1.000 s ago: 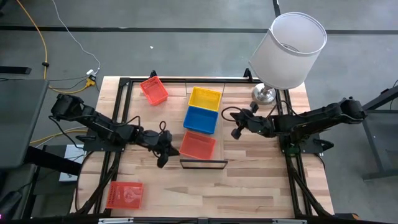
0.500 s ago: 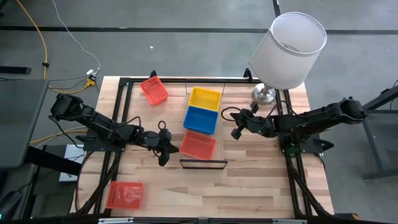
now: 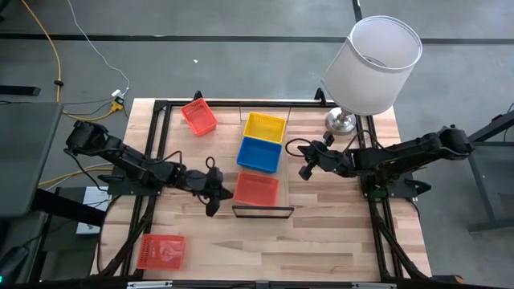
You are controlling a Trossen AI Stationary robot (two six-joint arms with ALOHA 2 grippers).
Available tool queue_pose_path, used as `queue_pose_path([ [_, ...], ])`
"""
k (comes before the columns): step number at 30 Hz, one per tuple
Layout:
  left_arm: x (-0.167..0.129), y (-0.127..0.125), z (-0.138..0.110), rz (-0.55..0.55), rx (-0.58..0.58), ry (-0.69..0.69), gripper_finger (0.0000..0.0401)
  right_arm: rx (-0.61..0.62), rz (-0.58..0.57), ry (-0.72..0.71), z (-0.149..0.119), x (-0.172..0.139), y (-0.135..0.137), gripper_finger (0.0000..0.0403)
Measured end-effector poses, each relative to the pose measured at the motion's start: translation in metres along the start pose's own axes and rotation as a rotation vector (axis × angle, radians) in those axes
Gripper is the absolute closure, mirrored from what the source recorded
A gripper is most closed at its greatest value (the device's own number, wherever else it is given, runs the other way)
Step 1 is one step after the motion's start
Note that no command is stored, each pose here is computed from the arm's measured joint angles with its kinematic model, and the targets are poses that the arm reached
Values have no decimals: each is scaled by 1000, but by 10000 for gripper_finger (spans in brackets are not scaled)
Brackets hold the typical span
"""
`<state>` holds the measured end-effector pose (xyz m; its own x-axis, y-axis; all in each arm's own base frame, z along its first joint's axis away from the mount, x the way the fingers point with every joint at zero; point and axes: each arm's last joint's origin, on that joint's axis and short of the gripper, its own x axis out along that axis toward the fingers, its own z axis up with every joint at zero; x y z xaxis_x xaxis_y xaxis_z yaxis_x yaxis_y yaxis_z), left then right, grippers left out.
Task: Stack baskets on shelf by color
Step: Put the top right orange bin on the shelf, then stack the top orange bin on top of the orange bin on the shelf
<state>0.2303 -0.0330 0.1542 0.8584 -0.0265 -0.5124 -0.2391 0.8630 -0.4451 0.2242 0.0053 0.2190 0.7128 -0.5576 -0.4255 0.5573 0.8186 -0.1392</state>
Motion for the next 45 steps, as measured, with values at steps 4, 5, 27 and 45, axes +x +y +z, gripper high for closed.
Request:
queue_pose_path([
  [4, 0, -6, -1, -50, 36, -2, 401, 0, 0, 0, 0, 0, 0, 403],
  [5, -1, -6, -1, -61, 47, 4, 401, 0, 0, 0, 0, 0, 0, 403],
  [27, -50, 65, 55, 709, -31, 57, 395, -13, 2, 6, -1, 0, 0, 403],
  [45, -62, 127, 123, 897, -127, 350, 211, -17, -1, 23, -3, 0, -1, 403],
])
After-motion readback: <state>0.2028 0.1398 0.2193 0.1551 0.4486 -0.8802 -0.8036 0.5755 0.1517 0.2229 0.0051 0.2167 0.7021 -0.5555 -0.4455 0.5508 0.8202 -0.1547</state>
